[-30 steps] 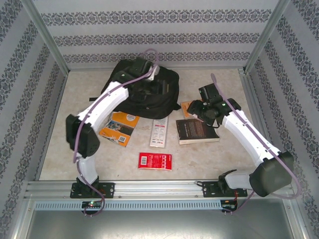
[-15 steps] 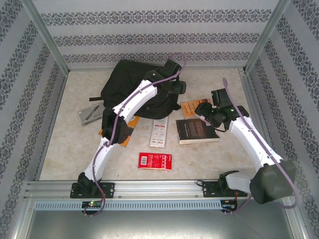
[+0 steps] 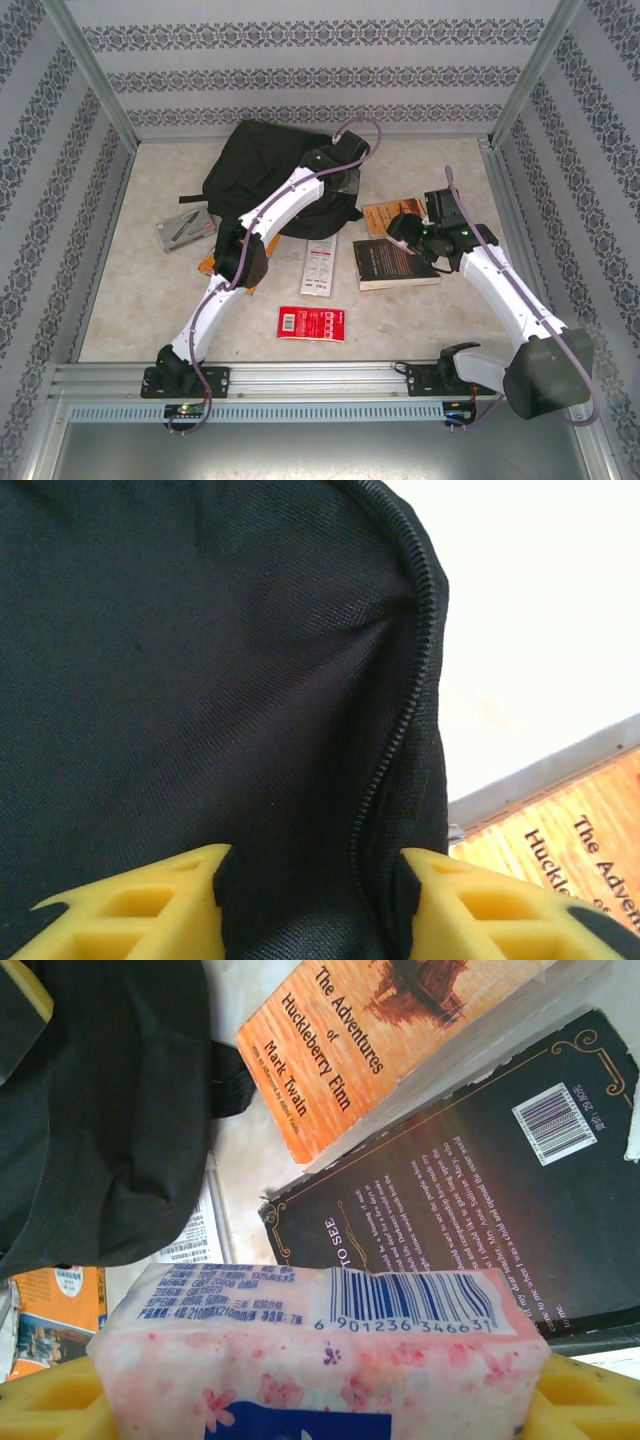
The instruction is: Pack the student bag
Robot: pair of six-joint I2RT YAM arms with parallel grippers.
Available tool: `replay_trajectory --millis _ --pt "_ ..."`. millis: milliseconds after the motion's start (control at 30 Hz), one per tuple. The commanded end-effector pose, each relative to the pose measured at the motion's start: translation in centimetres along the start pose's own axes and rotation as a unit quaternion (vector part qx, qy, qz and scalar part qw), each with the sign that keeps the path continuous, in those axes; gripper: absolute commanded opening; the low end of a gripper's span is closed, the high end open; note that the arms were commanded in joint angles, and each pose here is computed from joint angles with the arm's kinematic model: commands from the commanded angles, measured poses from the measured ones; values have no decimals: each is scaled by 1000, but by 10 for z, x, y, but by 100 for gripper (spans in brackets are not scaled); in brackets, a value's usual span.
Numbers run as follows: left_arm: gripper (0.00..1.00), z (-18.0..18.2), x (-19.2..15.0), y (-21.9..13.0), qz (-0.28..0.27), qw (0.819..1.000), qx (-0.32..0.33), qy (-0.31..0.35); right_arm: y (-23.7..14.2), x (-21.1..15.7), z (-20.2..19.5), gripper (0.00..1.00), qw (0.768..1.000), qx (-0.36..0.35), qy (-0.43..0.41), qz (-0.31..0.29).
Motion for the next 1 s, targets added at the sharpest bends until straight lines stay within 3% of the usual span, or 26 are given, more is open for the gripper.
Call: replay_trajectory --millis 0,100,200,533,767,933,967 --pt "30 5 7 -7 -17 1000 25 6 -5 -1 3 62 1000 23 -14 -11" --pt "11 7 16 -20 -26 1000 10 -4 -5 -4 4 60 999 22 -20 -14" --pt "0 7 27 -38 -35 999 -18 -15 -6 -7 5 59 999 21 -25 -17" --pt "0 26 56 -121 -57 994 -88 -26 -22 1 32 58 997 52 -45 -34" --pt "0 50 70 -183 -90 989 -113 -24 -46 19 86 57 984 147 -81 -60" --pt "0 53 66 -196 -87 988 -124 -10 -54 37 117 58 983 137 -95 -75" --pt "4 52 63 -190 -78 989 -127 -12 -53 42 116 58 985 128 -85 -80"
Point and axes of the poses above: each hand's point on the last joint's axis, 136 mm out from that joint toward the fingers, its own y axis out along the fingers, its own z axis along the line the jaws close on, x = y × z, the point moved 8 cm from there along -y, back along the fingers, and after that the axes turned 4 degrees about -y, right-handed, at the moved point
